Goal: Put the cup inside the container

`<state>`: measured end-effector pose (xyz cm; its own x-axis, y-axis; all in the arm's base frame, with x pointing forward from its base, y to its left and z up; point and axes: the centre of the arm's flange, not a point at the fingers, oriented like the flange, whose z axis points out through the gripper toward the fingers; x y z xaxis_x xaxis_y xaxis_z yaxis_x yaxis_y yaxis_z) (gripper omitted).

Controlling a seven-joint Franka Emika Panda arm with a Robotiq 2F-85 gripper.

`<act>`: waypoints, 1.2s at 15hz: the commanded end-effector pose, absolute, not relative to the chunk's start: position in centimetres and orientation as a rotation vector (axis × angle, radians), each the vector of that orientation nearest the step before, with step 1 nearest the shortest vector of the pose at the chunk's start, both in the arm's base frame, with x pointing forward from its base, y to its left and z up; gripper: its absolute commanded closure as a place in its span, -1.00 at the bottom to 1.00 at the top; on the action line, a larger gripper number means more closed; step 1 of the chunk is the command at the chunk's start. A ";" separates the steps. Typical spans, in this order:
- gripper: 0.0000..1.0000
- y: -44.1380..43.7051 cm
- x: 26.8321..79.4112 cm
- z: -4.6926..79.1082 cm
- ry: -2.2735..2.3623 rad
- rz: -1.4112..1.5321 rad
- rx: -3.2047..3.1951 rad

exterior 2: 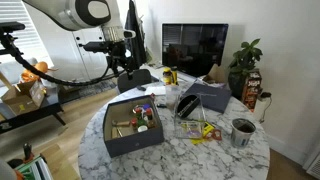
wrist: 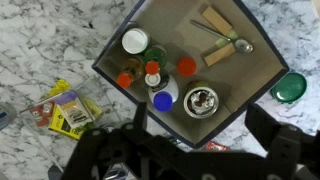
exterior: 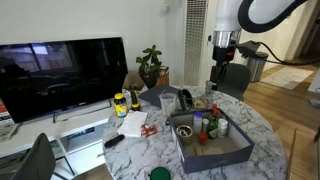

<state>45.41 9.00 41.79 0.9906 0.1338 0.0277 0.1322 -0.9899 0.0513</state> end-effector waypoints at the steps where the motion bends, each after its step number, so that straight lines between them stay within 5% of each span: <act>1: -1.00 9.0 45.4 41.8 0.206 0.048 3.085; 6: -1.00 9.3 46.3 41.5 0.110 0.009 3.083; 18: -1.00 5.5 63.1 34.1 -0.996 0.080 3.013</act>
<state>59.70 7.18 35.72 0.8798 -0.4720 0.0562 -0.4709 -0.8816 -0.0325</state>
